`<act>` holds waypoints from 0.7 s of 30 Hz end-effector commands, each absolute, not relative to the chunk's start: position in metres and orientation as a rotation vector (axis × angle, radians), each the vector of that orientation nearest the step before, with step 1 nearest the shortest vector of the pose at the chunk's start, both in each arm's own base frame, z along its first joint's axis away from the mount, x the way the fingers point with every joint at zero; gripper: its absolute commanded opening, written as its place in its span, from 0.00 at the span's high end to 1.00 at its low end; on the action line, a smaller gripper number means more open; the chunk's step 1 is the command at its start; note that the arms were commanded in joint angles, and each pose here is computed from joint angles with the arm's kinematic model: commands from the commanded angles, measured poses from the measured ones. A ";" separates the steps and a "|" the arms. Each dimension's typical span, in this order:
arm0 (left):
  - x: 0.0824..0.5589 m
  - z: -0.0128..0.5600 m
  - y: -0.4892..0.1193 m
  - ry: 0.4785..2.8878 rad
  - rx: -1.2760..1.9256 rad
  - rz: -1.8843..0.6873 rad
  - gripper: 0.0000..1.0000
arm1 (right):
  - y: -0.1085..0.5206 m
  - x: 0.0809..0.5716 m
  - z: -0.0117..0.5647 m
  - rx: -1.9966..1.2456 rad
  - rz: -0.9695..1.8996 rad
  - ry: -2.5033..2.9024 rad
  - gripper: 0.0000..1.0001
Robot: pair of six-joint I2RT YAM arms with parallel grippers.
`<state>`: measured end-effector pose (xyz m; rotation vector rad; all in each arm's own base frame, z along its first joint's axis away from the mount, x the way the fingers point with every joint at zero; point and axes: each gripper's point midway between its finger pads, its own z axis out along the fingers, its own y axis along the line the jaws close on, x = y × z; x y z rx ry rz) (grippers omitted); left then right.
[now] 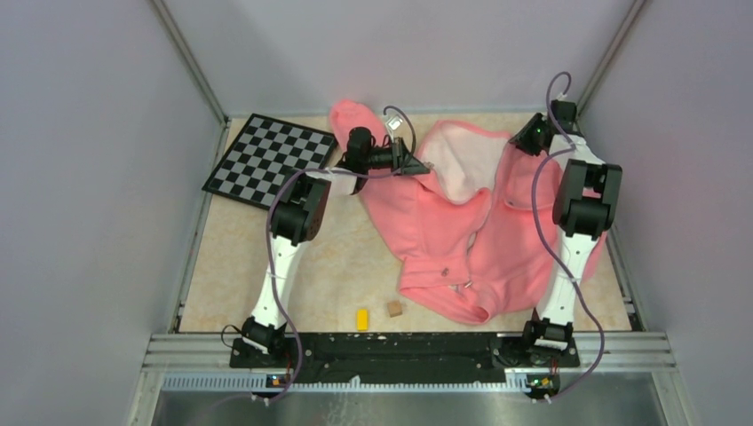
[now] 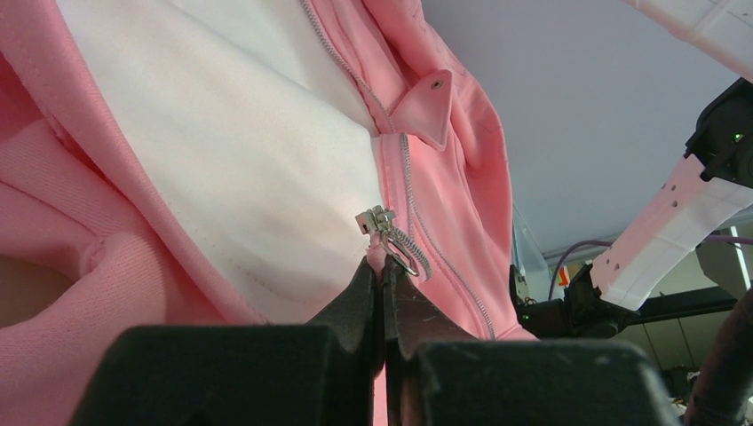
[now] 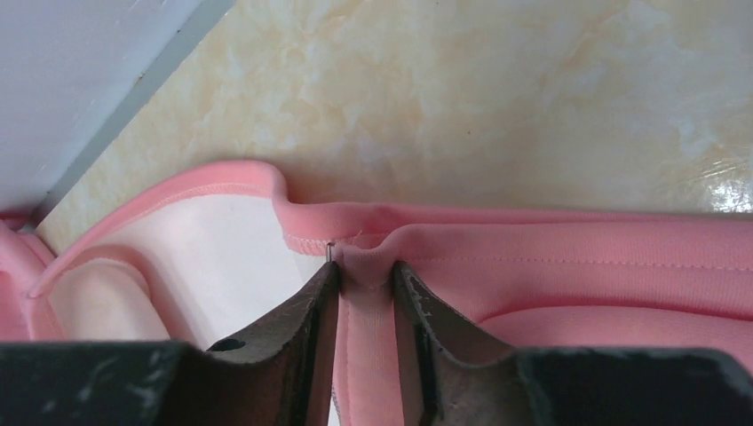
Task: Zip up the jacket
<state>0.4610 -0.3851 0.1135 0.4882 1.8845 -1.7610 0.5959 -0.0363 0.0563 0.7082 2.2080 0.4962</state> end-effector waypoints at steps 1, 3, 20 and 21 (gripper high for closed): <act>0.463 0.136 -0.388 1.810 0.566 -1.746 1.00 | -0.037 0.617 0.099 0.617 0.487 2.115 0.76; 0.464 0.135 -0.388 1.813 0.563 -1.745 1.00 | -0.036 0.615 0.108 0.590 0.491 2.103 0.84; 0.454 0.141 -0.388 1.765 0.656 -1.780 1.00 | -0.001 0.571 0.188 0.166 0.624 2.021 0.90; 0.453 0.142 -0.388 1.758 0.669 -1.781 1.00 | 0.007 0.566 0.196 0.108 0.661 1.995 0.90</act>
